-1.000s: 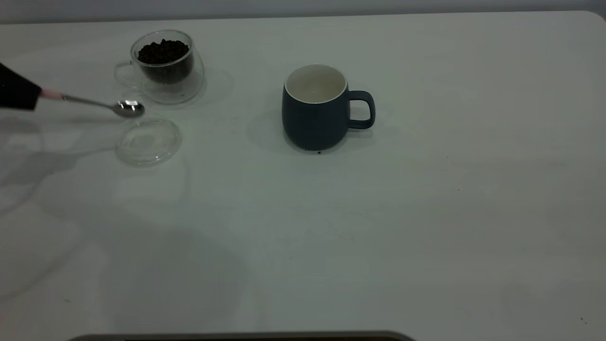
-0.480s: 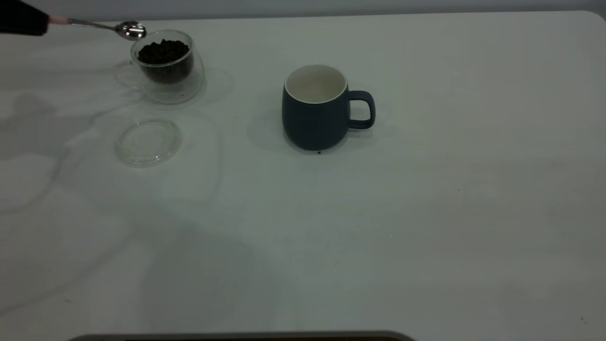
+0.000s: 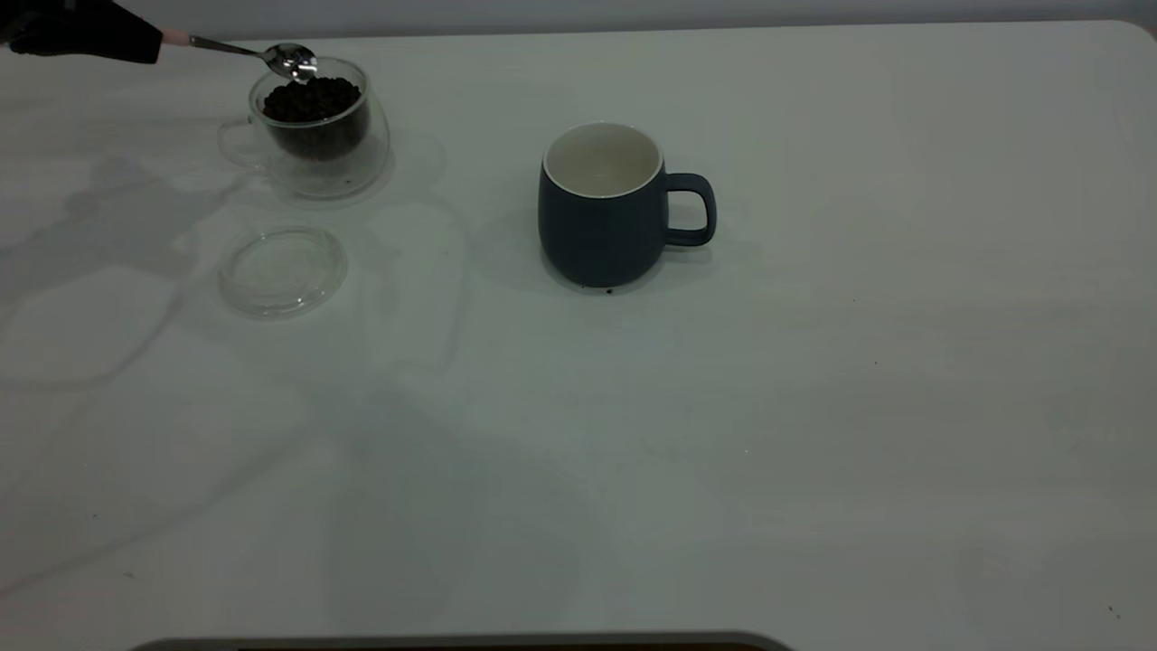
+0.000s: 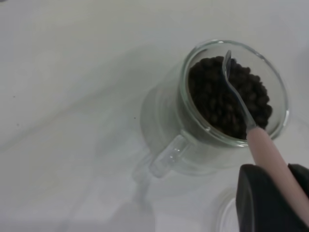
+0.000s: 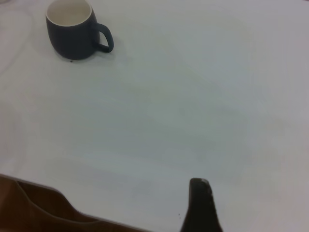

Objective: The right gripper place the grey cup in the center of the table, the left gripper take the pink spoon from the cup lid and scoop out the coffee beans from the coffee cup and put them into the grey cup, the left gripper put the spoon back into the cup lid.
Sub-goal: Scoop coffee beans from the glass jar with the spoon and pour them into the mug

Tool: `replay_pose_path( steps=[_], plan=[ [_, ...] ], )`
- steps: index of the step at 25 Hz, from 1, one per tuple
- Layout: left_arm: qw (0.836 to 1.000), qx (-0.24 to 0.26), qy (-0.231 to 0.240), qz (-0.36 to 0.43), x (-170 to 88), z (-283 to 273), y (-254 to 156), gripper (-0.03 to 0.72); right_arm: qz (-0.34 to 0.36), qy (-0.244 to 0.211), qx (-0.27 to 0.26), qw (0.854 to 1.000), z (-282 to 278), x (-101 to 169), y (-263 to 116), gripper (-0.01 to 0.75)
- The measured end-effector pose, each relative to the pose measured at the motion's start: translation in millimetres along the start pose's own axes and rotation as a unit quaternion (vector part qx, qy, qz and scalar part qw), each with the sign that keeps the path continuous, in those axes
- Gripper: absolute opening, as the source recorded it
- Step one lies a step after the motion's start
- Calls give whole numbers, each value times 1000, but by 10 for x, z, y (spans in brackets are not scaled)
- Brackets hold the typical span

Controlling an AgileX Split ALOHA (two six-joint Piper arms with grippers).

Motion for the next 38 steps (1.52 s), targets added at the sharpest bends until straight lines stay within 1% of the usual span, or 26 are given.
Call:
replay_pose_path(
  steps=[4, 12, 17, 26, 38],
  plan=[
    [1000, -4, -1, -14, 23, 83, -70, 125, 0, 0, 0, 1000, 0, 0, 0, 591],
    [999, -4, -18, -42, -8, 198, -191, 125, 0, 0, 0, 1000, 0, 0, 0, 591],
    [997, -3, -27, -78, -32, 226, -222, 125, 0, 0, 0, 1000, 0, 0, 0, 591],
    [987, -4, -41, -156, -80, 228, -211, 125, 0, 0, 0, 1000, 0, 0, 0, 591],
    [968, -8, -61, -242, -98, 163, -204, 125, 0, 0, 0, 1000, 0, 0, 0, 591]
  ],
)
Point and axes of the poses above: a point on each arm's last joint axis where the gripper is mounted, z pointing out along that axis toward the gripper, x along the wrist's bending axis when the last joint is at zero, y = z × x, the point moved 9 cm from there along z, pointing out along that axis toward the gripper, and after that the axes turned 7 degrees about z, right-handed, at the moved point
